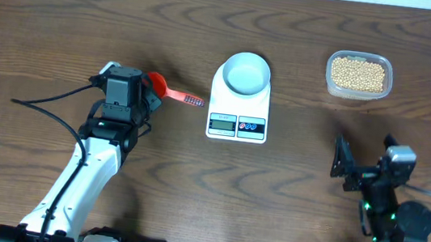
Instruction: Scoop item into bowl and weigh 50g on scale
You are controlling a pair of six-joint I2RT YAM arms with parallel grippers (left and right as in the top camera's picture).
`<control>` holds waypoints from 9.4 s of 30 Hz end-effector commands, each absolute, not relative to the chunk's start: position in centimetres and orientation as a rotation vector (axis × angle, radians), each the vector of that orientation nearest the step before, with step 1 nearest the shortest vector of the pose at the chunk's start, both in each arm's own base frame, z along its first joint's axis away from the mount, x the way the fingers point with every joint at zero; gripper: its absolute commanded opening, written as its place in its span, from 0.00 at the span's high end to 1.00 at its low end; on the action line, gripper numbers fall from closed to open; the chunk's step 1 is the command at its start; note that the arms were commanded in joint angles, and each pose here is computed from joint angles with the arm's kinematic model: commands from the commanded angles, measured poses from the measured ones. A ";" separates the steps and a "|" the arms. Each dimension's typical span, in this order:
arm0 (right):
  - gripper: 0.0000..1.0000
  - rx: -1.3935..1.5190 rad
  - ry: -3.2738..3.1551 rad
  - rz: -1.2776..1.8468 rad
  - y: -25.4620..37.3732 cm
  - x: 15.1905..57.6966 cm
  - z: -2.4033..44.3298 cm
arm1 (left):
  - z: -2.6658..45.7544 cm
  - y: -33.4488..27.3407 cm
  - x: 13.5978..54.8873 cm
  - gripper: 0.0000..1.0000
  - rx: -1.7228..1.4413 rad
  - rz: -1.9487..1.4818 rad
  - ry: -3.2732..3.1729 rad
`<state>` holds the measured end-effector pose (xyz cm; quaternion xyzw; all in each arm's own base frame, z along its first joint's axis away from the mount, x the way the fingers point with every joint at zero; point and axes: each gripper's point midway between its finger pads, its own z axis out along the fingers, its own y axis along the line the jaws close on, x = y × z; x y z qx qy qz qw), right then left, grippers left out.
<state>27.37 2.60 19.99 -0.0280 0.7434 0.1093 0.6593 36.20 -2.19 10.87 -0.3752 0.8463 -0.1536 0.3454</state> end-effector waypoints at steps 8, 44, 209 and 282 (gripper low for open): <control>0.01 -0.235 1.782 0.543 7.1 29.7 21.5 | 12.3 -5.4 36.7 0.93 -0.893 -0.638 2.216; 0.16 -0.509 1.572 1.008 16.4 29.8 24.5 | 19.7 -17.1 37.9 0.93 -0.600 -1.075 2.025; 0.99 -0.027 1.816 0.627 4.5 39.3 24.5 | 17.0 -21.7 32.6 0.93 0.367 -0.519 2.310; 0.99 -0.085 1.934 0.690 5.8 37.8 21.8 | 4.9 -25.9 33.9 0.93 0.684 -0.276 2.573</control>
